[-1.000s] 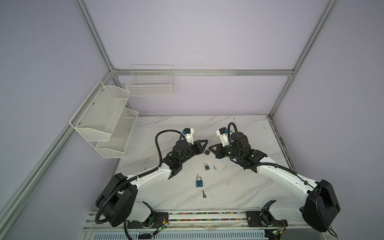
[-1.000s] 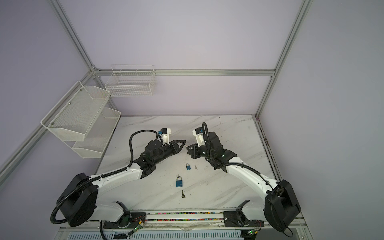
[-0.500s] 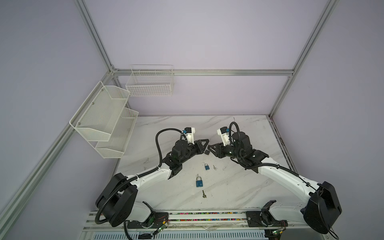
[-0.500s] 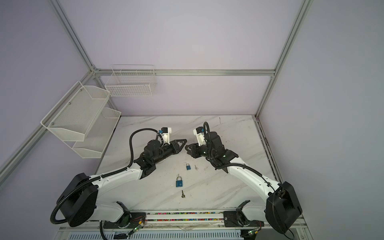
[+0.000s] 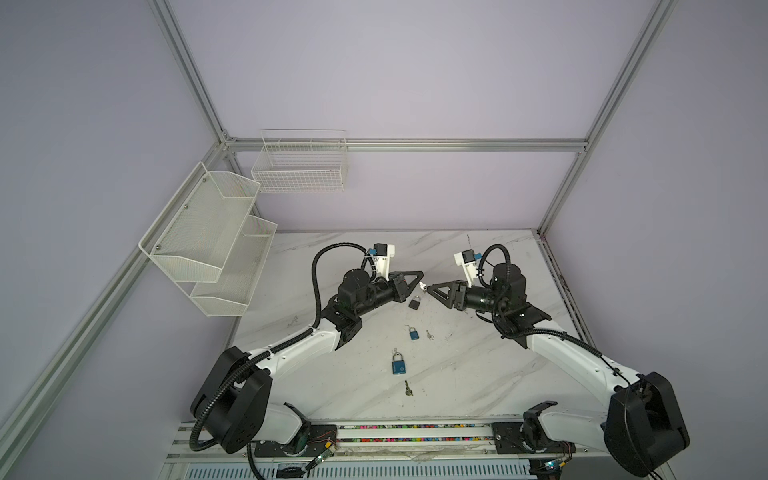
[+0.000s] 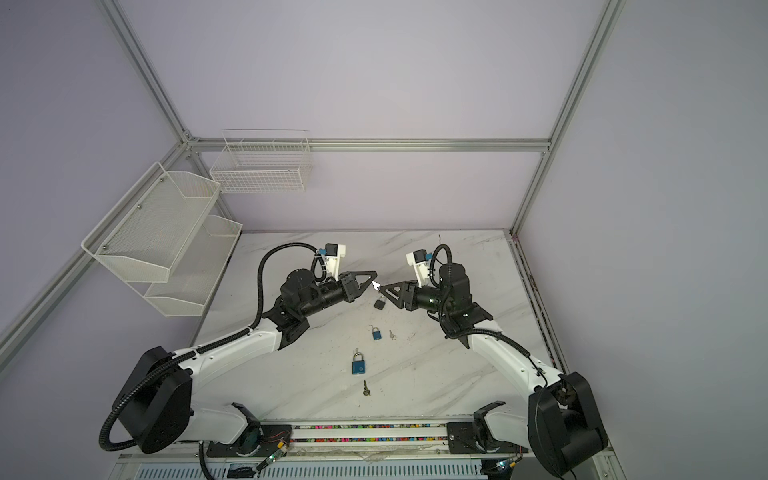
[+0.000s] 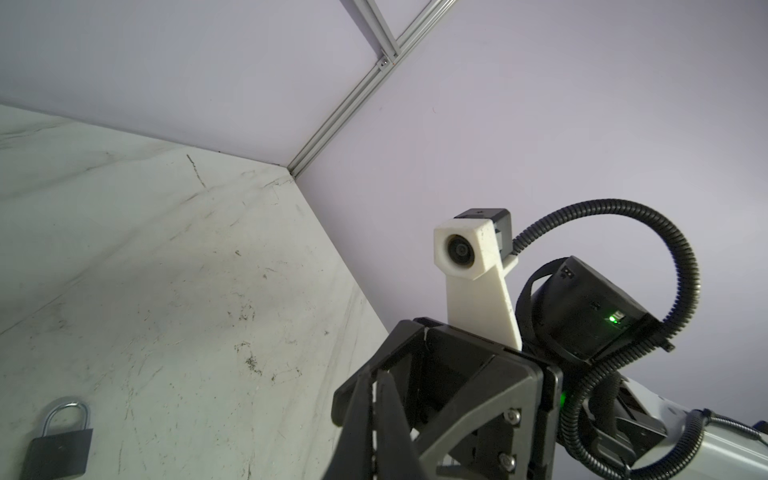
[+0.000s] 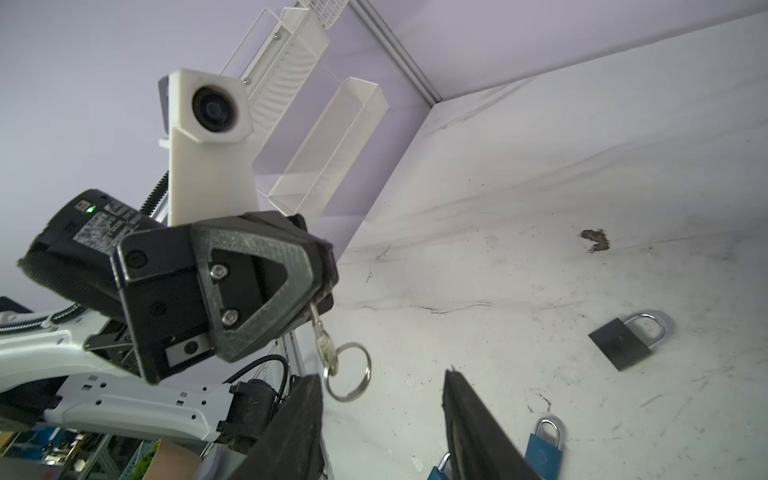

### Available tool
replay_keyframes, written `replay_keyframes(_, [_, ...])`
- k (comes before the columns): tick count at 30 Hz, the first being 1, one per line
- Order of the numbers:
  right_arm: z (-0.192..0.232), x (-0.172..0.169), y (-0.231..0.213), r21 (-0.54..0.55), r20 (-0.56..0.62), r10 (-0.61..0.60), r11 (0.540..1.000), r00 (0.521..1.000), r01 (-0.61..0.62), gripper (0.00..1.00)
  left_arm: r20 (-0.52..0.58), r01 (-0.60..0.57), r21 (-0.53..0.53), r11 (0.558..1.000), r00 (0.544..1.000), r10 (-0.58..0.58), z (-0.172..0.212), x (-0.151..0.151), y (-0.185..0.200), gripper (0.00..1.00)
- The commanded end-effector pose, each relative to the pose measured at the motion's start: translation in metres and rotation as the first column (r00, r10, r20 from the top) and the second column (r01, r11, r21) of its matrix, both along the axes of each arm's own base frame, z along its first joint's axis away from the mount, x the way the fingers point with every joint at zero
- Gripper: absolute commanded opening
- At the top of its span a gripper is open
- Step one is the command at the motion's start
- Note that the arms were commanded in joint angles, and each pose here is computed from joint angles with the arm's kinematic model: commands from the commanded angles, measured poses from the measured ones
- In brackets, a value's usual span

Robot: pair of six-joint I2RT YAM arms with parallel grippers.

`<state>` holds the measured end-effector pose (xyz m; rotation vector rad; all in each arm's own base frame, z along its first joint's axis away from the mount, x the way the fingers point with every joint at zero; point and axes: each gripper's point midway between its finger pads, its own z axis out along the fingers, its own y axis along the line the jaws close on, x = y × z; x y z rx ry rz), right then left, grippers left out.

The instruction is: Unlock with the key

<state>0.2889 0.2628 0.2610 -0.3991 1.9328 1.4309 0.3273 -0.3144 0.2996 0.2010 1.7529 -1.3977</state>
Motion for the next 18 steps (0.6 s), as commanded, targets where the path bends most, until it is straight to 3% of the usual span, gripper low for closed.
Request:
replay_keyframes(1, [0.033, -0.019, 0.006, 0.108, 0.089, 0.095, 0.989, 0.992, -0.104, 0.49, 0.176, 0.089, -0.058, 0.994, 0.981, -0.077, 0.063, -0.009, -0.008, 0.00])
replay_keyframes(12, [0.044, -0.007, 0.008, 0.133, 0.105, 0.063, 0.988, 0.992, -0.077, 0.44, 0.255, 0.155, -0.041, 0.987, 0.957, -0.140, 0.076, -0.020, -0.013, 0.00])
replay_keyframes(18, [0.043, -0.010, 0.009, 0.131, 0.112, 0.091, 0.986, 0.990, -0.106, 0.36, 0.263, 0.161, -0.041, 0.986, 0.954, -0.145, 0.078, -0.022, -0.013, 0.00])
